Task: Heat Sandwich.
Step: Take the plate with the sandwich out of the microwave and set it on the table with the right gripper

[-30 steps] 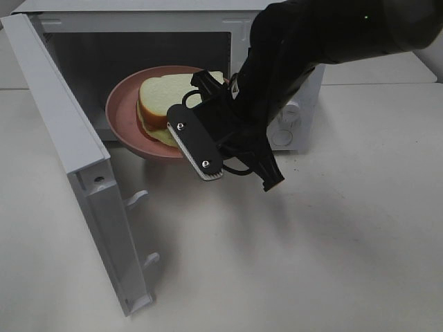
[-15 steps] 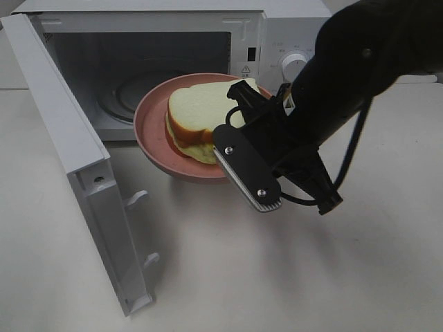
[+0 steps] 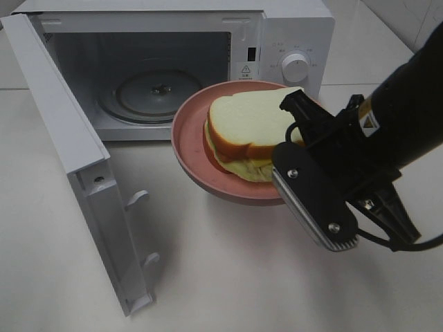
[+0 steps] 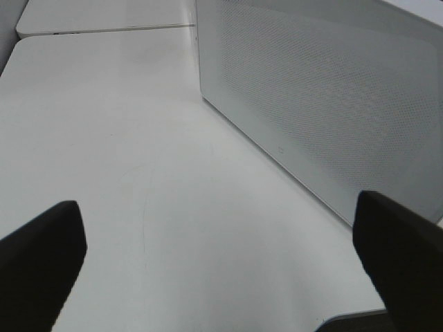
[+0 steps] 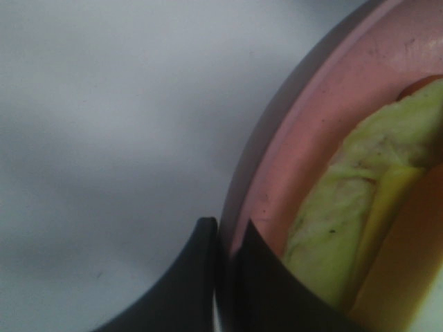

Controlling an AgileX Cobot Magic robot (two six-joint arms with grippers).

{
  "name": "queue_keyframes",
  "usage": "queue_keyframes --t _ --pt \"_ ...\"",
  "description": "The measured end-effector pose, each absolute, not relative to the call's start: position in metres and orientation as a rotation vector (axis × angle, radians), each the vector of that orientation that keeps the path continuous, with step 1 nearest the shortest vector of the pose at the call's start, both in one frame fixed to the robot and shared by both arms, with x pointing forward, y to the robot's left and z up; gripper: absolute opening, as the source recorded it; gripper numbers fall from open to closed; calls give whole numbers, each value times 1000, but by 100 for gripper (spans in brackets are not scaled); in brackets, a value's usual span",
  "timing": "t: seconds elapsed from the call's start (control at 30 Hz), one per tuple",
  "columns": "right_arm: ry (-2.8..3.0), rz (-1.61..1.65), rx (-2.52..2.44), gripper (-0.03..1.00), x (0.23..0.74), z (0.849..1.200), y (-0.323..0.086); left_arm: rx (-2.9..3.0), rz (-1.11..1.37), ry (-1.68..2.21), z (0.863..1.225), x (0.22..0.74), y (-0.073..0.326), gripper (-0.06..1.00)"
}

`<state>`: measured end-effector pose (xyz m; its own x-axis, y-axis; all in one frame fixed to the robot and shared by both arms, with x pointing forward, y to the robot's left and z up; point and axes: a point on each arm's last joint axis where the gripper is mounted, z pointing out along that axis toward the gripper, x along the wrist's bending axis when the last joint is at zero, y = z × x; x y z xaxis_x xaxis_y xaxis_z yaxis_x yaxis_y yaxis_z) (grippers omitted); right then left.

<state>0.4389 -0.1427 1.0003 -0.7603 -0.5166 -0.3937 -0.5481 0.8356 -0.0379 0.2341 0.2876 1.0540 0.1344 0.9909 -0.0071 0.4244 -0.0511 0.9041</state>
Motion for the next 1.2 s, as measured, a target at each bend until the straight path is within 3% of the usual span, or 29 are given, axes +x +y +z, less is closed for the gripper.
queue_keyframes --t 0.8,1.2 --pt "2717 70 -525 4 362 1014 -212 1603 883 1406 1054 234 288 99" --pt "2751 40 -177 4 358 1015 -223 1603 883 1406 1054 234 288 99"
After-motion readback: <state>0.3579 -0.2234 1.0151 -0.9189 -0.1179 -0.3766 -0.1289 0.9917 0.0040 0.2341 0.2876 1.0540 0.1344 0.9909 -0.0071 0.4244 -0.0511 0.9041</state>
